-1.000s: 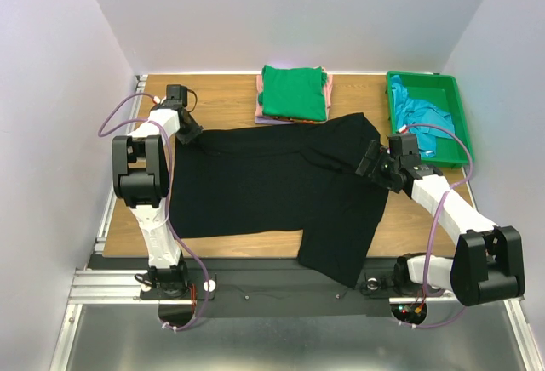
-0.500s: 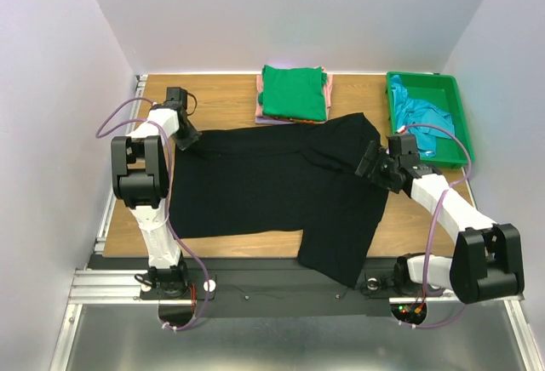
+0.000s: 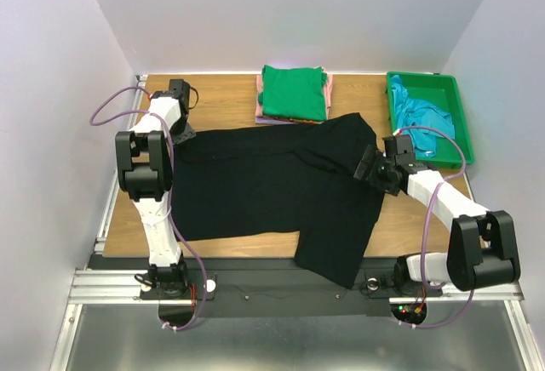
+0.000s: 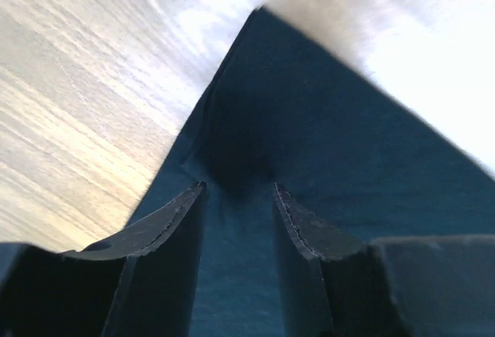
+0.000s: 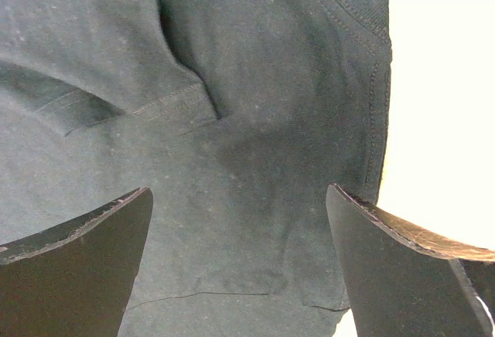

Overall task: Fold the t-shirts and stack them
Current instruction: Fold the tshirt

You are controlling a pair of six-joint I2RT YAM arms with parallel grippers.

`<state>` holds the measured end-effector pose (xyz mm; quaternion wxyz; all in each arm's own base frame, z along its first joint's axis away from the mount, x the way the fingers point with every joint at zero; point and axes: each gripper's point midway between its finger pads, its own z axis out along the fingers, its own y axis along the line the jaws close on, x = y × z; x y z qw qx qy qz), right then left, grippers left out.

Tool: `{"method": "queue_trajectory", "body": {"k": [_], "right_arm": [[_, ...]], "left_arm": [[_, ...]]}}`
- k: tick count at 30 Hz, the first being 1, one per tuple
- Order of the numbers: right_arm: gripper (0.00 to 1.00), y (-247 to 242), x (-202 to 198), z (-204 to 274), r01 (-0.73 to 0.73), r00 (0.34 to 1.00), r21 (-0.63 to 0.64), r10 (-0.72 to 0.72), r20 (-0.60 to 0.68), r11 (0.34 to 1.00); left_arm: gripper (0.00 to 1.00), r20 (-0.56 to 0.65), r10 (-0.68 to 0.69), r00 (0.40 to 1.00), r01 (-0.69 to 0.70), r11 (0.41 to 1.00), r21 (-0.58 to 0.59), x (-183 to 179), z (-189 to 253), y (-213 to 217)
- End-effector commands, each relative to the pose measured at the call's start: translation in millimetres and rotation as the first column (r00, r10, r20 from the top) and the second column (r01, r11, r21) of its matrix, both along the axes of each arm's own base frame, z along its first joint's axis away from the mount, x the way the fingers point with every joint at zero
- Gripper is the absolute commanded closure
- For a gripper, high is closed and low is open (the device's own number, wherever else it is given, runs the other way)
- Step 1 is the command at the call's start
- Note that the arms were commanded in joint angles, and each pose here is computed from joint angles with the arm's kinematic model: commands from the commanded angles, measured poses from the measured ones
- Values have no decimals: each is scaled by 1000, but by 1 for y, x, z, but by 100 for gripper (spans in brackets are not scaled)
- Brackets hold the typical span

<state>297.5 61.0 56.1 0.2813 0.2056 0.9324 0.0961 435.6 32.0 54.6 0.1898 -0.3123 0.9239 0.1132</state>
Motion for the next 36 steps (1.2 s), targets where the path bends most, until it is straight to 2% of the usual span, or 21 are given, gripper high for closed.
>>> {"method": "queue_trajectory", "body": {"k": [1,5,8,11,14,15,16,21,30,36], "right_arm": [[0,0,13,25,-15,995,6,14,97,1000],[0,0,13,29,-20,994,5,20,111,1000],[0,0,13,30,-21,993,5,21,116,1000],[0,8,11,32,-59,991,31,55,120,998],[0,8,12,35,-63,990,29,58,129,998],[0,7,13,35,-64,989,26,60,132,998],[0,8,13,37,-67,989,25,63,137,997],[0,14,18,48,-106,979,42,97,177,993],[0,14,16,60,-119,968,34,108,226,992],[0,14,15,63,-127,964,33,115,240,991]], "left_arm": [[49,-2,-8,1000,8,998,56,-8,24,3],[43,41,42,998,-46,994,94,-14,46,11],[43,80,16,997,-19,999,33,-16,50,0],[43,181,-31,983,43,997,-62,-4,59,-20],[40,258,-121,958,167,972,-166,8,58,-51],[31,282,-154,947,214,957,-196,14,54,-63],[2,283,-164,945,226,952,-205,16,50,-66],[2,228,-183,956,231,950,-210,22,18,-63],[2,159,-76,984,110,970,-216,6,-26,-3],[2,155,-36,987,75,965,-253,-5,-33,13]]}}
